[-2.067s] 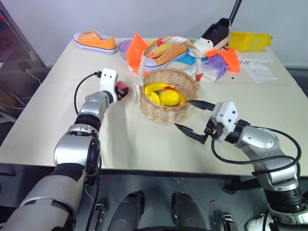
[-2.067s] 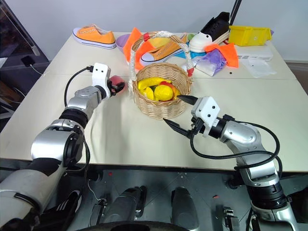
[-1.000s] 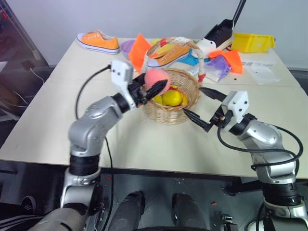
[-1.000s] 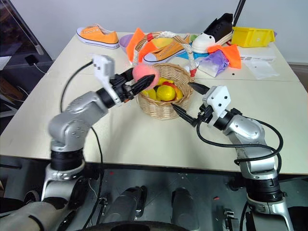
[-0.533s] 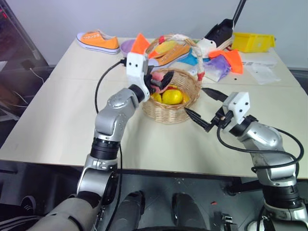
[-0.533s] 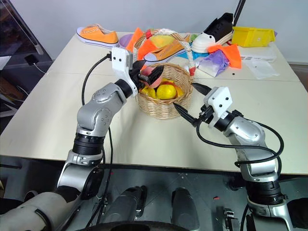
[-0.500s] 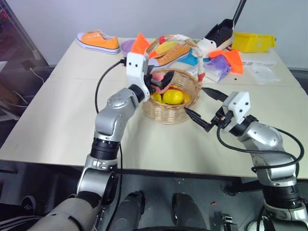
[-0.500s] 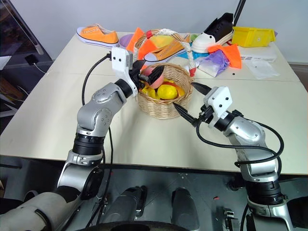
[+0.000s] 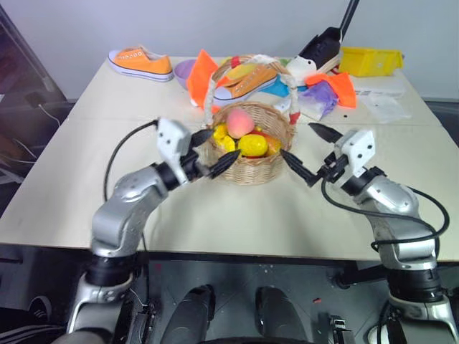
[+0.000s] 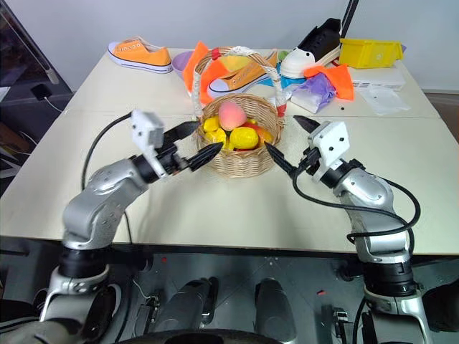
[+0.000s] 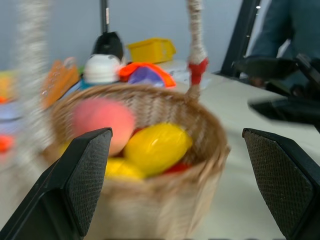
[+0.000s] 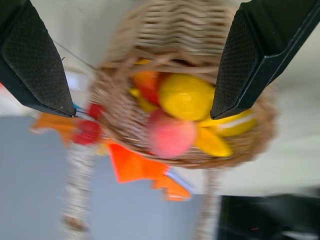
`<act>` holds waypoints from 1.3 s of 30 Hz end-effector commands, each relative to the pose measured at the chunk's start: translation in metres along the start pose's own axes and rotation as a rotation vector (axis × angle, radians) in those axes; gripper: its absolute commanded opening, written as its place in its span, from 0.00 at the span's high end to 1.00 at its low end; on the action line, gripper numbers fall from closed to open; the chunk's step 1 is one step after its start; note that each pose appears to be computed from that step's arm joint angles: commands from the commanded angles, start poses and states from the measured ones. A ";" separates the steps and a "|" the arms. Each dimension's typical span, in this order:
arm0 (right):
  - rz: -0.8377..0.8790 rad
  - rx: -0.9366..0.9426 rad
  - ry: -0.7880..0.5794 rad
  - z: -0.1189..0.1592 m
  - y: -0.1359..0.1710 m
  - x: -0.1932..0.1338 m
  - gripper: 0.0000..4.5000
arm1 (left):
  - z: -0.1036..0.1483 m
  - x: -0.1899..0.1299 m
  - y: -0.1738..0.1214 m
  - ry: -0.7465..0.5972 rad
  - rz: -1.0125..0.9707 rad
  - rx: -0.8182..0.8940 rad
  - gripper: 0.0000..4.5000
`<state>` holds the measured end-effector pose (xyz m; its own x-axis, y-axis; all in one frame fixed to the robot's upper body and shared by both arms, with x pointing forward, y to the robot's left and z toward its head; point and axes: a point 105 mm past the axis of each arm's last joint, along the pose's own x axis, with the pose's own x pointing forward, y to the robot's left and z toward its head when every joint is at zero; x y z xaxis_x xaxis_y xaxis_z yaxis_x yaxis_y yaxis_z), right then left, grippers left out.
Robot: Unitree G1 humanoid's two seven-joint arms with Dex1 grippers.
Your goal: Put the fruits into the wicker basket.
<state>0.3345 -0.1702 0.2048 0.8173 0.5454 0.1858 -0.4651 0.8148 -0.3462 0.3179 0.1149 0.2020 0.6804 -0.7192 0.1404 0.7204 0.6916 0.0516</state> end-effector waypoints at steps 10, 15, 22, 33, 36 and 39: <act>-0.104 0.088 -0.095 0.011 -0.013 0.041 0.00 | -0.002 -0.063 0.032 -0.039 0.171 0.053 0.01; -0.120 0.081 -0.078 0.006 -0.017 0.053 0.00 | -0.008 -0.076 0.027 0.015 0.119 0.025 0.01; -0.123 0.113 -0.066 0.002 -0.018 0.061 0.20 | -0.012 -0.097 0.022 0.092 0.056 0.054 0.00; -0.104 0.137 -0.090 0.005 -0.016 0.053 0.99 | -0.015 -0.090 0.023 0.084 0.047 0.046 0.00; -0.106 0.130 -0.115 0.012 -0.019 0.047 0.99 | -0.015 -0.087 0.021 0.081 0.029 0.040 0.00; -0.115 0.112 -0.129 0.019 -0.027 0.037 0.99 | -0.017 -0.086 0.020 0.087 0.013 0.034 0.00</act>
<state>0.3811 -0.1596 0.2071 0.8490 0.4726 0.2362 -0.4398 0.8799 -0.1798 0.2771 0.1903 0.1674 0.7089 -0.7045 0.0347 0.7024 0.7095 0.0559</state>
